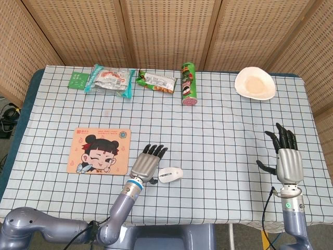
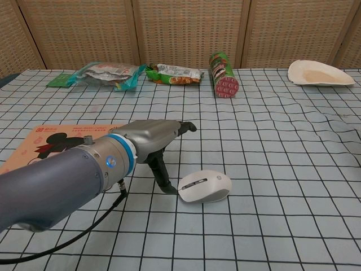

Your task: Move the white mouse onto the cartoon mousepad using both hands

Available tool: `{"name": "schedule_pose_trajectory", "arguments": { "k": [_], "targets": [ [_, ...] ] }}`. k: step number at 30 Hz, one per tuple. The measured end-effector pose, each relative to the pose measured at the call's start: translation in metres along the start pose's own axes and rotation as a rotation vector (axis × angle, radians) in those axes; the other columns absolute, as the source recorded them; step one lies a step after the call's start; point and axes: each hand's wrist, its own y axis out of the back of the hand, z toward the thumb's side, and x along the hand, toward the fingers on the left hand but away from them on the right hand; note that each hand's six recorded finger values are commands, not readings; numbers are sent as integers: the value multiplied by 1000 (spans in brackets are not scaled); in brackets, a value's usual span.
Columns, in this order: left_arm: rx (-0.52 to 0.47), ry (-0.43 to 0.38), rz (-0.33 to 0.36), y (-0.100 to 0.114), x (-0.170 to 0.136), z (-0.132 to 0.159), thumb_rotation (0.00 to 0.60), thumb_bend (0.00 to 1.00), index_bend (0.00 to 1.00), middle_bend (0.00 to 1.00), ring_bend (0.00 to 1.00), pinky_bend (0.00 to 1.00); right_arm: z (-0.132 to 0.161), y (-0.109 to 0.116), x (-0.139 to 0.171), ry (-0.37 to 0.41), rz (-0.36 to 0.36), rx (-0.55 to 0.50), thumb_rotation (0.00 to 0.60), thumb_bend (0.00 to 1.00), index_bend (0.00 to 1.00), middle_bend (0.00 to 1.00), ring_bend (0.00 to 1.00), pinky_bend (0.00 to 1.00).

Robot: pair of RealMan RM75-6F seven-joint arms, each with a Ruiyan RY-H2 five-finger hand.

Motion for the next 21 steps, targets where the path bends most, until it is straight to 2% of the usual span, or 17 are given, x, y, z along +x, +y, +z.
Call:
{"name": "schedule_pose_trajectory", "arguments": {
  "k": [21],
  "targets": [
    [31, -11, -28, -20, 19, 25, 600, 68, 0, 0, 0, 0, 3, 8, 1, 9, -19, -20, 600, 181, 213, 17, 7, 57]
  ]
}}
